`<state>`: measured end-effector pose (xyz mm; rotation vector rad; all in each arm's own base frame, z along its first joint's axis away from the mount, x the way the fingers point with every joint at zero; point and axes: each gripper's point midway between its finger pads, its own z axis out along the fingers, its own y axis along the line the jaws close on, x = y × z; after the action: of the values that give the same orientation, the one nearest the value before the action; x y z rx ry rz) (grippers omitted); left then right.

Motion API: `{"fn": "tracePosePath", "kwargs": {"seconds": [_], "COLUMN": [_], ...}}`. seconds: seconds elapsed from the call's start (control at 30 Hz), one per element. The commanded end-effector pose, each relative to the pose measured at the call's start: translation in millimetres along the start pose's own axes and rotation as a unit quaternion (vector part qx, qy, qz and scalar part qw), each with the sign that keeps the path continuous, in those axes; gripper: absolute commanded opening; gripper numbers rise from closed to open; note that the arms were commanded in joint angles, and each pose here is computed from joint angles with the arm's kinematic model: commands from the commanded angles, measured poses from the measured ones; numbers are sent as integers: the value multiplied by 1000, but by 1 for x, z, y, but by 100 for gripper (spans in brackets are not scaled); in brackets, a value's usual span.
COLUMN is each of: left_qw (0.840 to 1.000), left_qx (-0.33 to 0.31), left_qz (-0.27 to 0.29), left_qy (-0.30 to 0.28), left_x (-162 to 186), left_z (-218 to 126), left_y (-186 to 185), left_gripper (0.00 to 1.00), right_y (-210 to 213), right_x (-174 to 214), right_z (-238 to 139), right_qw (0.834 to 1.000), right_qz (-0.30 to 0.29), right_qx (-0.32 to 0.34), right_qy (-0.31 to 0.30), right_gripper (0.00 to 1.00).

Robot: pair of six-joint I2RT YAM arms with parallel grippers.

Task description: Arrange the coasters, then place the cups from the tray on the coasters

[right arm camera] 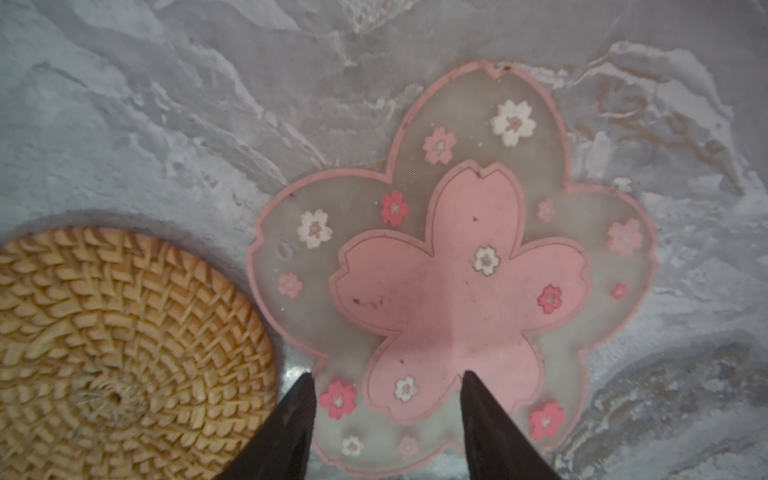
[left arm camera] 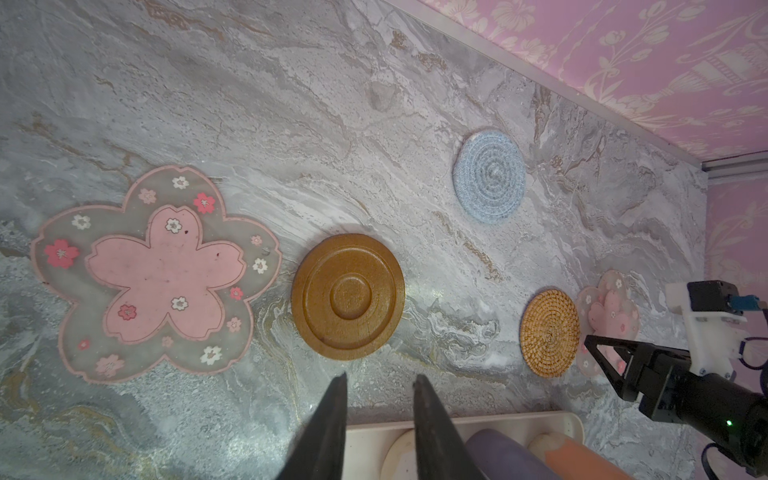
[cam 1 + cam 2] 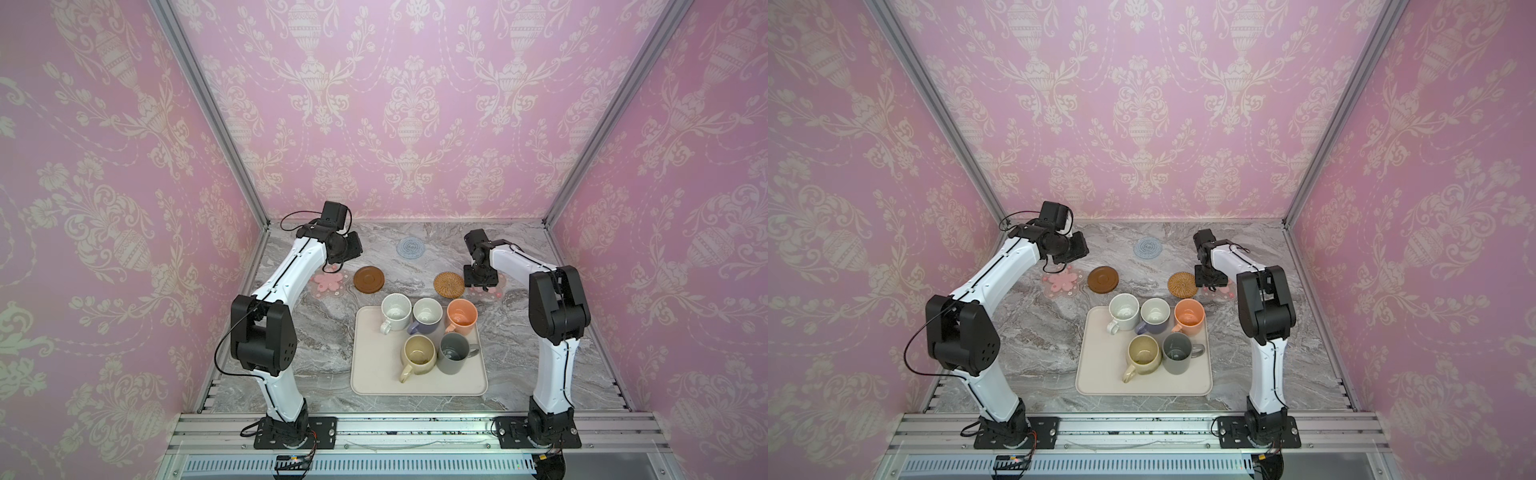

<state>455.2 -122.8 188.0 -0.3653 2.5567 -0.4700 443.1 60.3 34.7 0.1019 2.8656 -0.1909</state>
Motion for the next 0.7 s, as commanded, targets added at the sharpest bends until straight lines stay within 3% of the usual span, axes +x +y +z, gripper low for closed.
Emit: {"fn": "tracePosePath", "kwargs": {"seconds": [0.0, 0.67], "left_qw": [1000, 1000], "left_qx": [6, 2], "left_qz": [-12, -14], "left_qy": [2, 5], "left_x": [0, 1], "left_z": [0, 1], "left_y": [1, 4], "left_gripper": [31, 31], "right_y": [6, -2], "right_x": [0, 8], "right_z": [2, 18], "right_qw": [1000, 999], "right_qz": [-20, -21], "right_qx": [5, 30], "right_qy": [9, 28], "right_gripper": [58, 57]}}
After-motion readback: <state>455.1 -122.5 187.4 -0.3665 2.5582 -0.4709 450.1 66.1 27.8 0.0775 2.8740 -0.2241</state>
